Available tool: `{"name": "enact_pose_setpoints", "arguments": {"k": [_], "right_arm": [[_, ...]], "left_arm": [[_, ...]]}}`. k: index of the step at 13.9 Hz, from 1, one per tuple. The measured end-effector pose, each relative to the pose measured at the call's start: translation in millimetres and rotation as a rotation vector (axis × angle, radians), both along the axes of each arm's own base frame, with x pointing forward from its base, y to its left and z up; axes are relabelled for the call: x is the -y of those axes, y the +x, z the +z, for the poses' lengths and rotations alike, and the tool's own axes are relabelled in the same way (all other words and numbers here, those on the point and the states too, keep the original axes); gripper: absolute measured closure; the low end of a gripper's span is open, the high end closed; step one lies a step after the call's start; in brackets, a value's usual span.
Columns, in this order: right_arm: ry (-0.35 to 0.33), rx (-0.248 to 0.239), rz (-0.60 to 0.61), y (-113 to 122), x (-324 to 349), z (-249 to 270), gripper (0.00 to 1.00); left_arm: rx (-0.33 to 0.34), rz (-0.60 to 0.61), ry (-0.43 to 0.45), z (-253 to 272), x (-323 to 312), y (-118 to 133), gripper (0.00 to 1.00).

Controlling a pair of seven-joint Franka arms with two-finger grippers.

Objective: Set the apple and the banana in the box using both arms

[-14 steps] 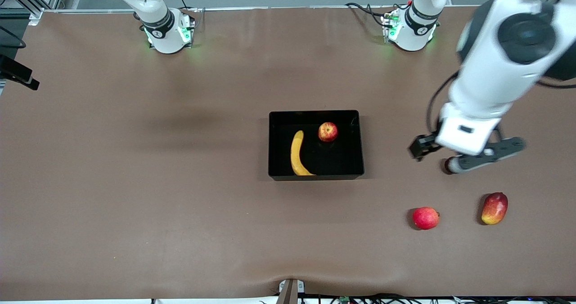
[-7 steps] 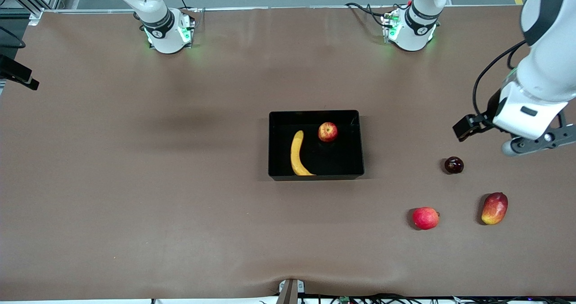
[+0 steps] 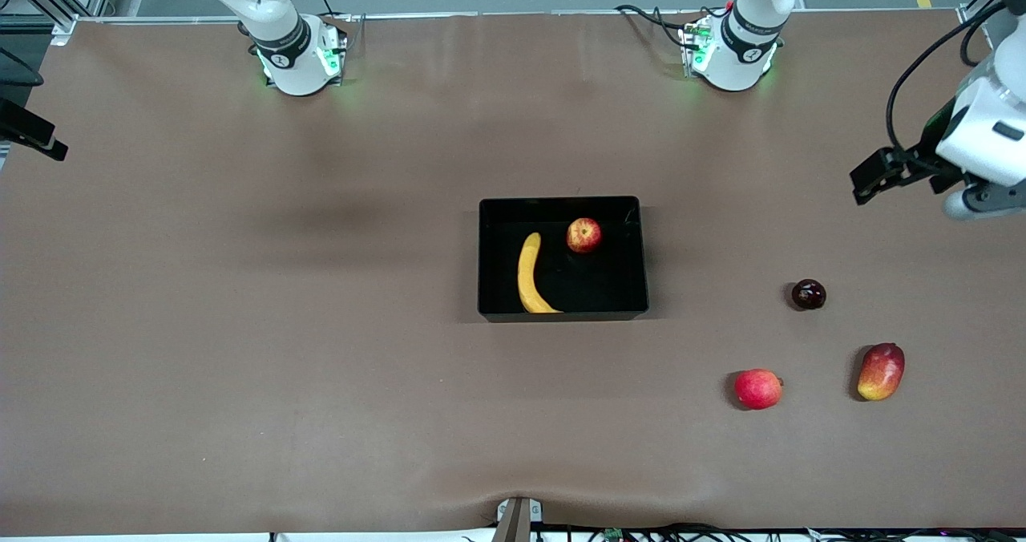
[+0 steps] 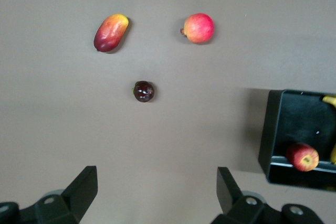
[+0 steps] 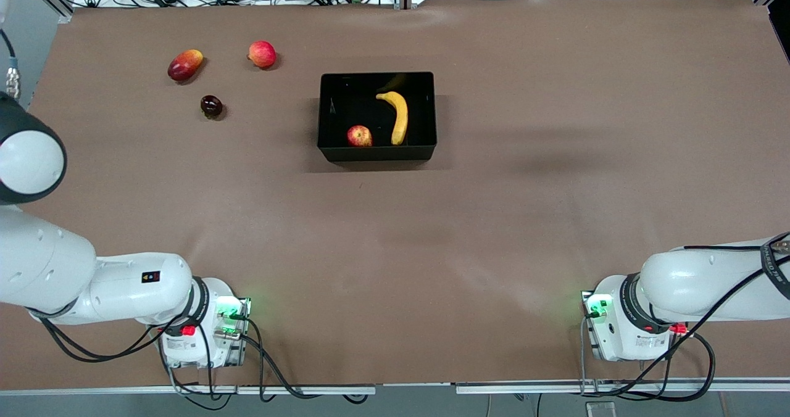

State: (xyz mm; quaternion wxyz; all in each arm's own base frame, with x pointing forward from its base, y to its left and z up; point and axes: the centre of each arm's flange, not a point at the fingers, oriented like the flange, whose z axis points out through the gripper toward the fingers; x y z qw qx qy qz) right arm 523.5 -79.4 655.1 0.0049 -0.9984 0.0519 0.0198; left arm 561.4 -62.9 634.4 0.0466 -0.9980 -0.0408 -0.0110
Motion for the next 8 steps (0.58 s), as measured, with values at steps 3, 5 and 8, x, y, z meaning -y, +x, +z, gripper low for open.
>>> {"name": "enact_pose_setpoints", "arguments": {"k": [3, 5, 8], "right_arm": [[0.000, 0.000, 0.000, 0, 0, 0, 0.00], [0.000, 0.000, 0.000, 0, 0, 0, 0.00], [0.000, -0.001, -0.001, 0, 1, 0, 0.00]], "left_arm": [[-0.016, -0.003, -0.027, -1, -9, -16, 0.00], [-0.022, -0.006, -0.031, -1, -8, -24, 0.00], [-0.017, -0.023, -0.042, 6, -2, -37, 0.00]]}}
